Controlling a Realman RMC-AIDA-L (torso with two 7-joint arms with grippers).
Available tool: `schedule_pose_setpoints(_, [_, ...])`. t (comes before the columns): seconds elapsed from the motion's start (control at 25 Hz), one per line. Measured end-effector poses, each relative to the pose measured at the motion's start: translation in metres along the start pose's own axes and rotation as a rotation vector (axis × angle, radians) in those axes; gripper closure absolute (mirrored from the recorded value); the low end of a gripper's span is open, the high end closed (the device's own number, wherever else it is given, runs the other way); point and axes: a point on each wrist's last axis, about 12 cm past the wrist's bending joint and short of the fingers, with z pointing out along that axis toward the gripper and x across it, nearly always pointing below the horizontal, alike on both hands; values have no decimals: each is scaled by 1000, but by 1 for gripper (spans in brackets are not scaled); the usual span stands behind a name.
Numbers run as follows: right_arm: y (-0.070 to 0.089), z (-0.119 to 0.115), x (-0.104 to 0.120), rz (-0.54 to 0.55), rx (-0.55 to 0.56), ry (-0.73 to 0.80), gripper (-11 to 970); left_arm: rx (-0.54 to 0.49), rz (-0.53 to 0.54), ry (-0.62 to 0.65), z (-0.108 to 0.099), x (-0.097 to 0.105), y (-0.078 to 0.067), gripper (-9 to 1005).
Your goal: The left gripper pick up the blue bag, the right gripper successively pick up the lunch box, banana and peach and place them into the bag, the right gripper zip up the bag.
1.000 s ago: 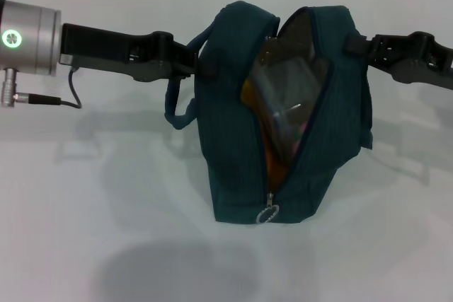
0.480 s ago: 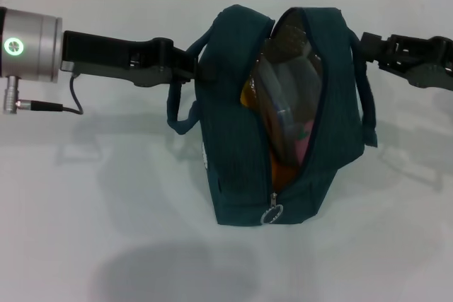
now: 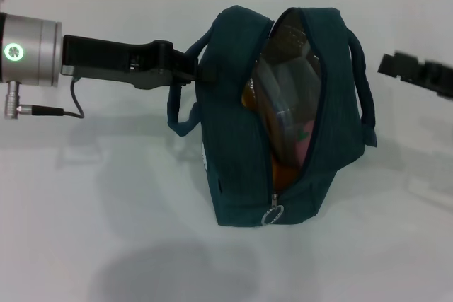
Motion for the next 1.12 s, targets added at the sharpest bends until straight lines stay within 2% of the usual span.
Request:
schedule_pose_setpoints(0.2, [16, -10, 30, -300, -80, -13, 328, 0, -7, -10, 2, 3, 3, 964])
schedule_pose_setpoints(0.36, [21, -14, 58, -476, -105, -27, 273, -2, -5, -17, 3, 4, 5, 964])
schedule_pose_setpoints(0.52, [14, -8, 84, -532, -72, 18, 220, 6, -1, -22, 5, 4, 5, 964])
schedule_pose_setpoints(0.64, [9, 1, 106, -573, -68, 111, 152, 9, 0, -22, 6, 4, 5, 964])
schedule_pose_setpoints(0.76, [3, 11, 118, -599, -57, 165, 85, 14, 3, -17, 8, 4, 4, 964])
schedule_pose_setpoints(0.92, [2, 18, 125, -637, -69, 174, 85, 19, 3, -14, 11, 5, 3, 964])
schedule_pose_setpoints(1.12, [7, 9, 119, -675, -59, 100, 85, 15, -2, -18, 9, 6, 4, 964])
